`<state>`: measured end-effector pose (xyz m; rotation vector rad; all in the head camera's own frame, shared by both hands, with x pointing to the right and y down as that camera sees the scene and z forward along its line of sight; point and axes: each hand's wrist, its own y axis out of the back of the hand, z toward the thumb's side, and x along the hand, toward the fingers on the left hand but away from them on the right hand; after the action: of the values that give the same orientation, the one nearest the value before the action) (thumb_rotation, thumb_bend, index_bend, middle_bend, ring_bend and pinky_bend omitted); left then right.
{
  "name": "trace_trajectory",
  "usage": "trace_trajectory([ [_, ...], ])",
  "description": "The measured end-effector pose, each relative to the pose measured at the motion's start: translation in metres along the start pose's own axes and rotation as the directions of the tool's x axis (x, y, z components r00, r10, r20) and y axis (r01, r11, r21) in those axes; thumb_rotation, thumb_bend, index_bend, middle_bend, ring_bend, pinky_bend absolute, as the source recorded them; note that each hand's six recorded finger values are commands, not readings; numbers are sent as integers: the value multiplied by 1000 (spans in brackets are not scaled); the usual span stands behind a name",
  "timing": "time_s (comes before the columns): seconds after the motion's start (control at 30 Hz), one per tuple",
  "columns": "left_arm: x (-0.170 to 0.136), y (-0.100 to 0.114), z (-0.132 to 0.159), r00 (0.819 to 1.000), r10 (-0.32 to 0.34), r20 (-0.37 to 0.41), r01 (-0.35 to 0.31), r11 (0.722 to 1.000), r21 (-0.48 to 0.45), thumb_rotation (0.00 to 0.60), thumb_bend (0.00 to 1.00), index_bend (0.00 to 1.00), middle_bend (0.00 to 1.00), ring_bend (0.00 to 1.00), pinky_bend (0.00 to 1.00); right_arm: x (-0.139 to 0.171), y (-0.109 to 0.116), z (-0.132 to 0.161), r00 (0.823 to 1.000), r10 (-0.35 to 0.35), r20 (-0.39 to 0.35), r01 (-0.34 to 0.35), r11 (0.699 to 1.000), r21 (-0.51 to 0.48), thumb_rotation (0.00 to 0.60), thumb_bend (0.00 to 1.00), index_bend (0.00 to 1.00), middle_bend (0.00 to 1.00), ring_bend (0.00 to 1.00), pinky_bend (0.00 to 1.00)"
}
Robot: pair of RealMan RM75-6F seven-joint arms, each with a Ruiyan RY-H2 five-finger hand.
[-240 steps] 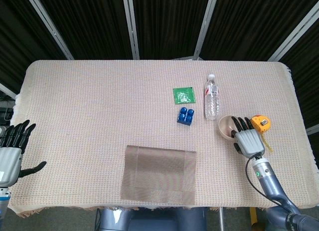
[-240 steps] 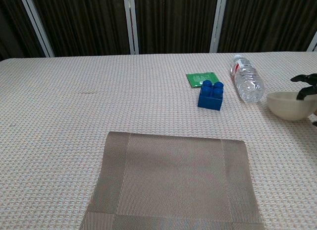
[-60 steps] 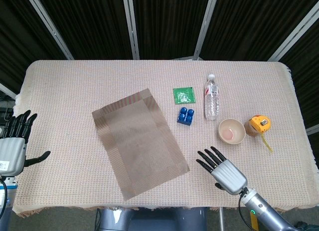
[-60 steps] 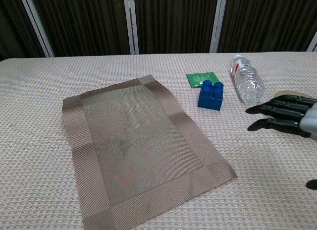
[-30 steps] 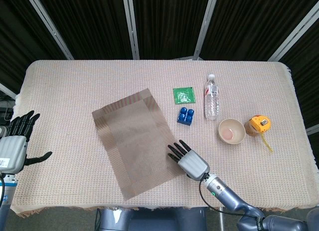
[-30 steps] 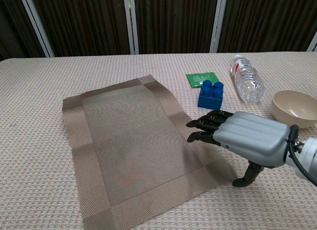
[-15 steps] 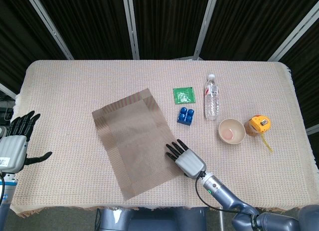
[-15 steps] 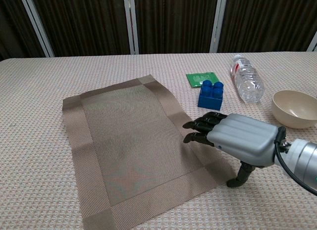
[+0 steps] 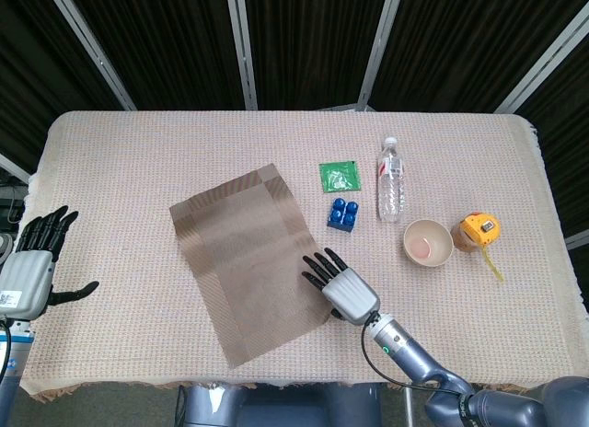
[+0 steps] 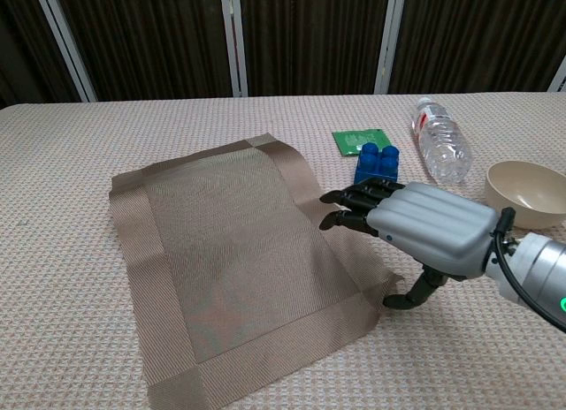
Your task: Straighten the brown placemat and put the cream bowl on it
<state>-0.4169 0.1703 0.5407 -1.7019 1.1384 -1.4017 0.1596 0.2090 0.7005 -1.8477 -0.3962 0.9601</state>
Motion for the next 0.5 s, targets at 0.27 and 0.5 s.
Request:
trace_trajectory([
  [0.27,-1,0,3,999,3,37,-3,1000,-5,600,0,0,0,0,0,2,-13,0,1000,31,0,-31,1000,4,600,336,392,0,0,0],
  [0.5,-1,0,4,999,0,40,0,1000,-4,600,0,0,0,0,0,4,-18,-4,999,47,12,-47,999,8,600,389,723,64,0,0],
])
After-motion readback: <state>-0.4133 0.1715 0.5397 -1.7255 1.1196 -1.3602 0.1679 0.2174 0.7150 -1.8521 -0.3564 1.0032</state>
